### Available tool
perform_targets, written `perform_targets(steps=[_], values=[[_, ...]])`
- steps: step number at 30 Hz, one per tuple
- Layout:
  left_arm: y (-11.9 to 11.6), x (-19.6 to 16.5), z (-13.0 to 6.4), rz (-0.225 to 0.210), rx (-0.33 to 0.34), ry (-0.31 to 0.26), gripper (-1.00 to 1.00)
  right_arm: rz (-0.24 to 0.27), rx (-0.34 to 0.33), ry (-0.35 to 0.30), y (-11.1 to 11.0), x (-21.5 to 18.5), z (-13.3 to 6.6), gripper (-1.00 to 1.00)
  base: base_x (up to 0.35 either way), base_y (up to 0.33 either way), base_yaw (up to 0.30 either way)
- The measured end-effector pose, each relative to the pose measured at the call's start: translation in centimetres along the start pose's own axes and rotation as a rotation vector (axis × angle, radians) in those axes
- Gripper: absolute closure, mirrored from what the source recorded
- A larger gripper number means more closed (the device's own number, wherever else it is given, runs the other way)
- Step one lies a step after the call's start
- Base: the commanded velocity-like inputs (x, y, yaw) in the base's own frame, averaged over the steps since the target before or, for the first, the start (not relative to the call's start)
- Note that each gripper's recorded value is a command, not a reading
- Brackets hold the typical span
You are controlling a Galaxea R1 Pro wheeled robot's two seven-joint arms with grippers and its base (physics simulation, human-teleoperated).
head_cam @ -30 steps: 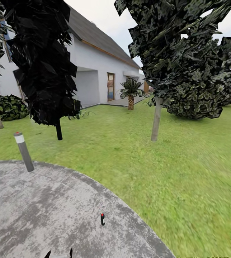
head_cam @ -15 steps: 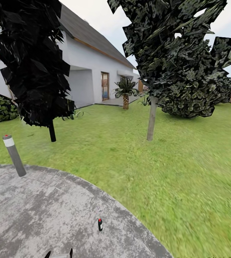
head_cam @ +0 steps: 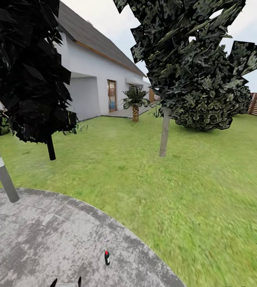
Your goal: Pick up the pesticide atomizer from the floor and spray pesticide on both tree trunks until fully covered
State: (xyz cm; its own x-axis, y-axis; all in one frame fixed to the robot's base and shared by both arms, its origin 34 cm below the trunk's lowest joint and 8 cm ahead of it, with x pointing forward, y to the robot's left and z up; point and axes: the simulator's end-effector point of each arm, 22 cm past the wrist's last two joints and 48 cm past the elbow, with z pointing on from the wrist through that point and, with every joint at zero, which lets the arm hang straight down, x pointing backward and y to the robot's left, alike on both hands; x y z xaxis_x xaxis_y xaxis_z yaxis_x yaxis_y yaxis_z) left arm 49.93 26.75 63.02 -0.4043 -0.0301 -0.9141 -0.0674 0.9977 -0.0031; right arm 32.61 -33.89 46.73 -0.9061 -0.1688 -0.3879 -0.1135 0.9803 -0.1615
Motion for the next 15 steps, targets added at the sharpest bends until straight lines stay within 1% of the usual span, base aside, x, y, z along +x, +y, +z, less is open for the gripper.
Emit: perform_targets(steps=[5, 11, 15], values=[[-0.09, -0.19, 0.01, 0.009, 0.004, -0.005, -1.0, 0.0, 0.001, -0.004, -0.03, -0.18, -0.01, -1.0, 0.048, 0.0, -0.164], [-0.16, -0.27, 0.02, 0.012, 0.007, -0.007, -1.0, 0.001, 0.001, -0.006, -0.05, -0.24, -0.02, -1.0, 0.218, 0.0, -0.082], [-0.14, -0.32, 0.02, 0.013, 0.006, -0.008, -1.0, 0.001, 0.001, -0.007, -0.04, -0.3, -0.02, -1.0, 0.102, 0.0, -0.184]])
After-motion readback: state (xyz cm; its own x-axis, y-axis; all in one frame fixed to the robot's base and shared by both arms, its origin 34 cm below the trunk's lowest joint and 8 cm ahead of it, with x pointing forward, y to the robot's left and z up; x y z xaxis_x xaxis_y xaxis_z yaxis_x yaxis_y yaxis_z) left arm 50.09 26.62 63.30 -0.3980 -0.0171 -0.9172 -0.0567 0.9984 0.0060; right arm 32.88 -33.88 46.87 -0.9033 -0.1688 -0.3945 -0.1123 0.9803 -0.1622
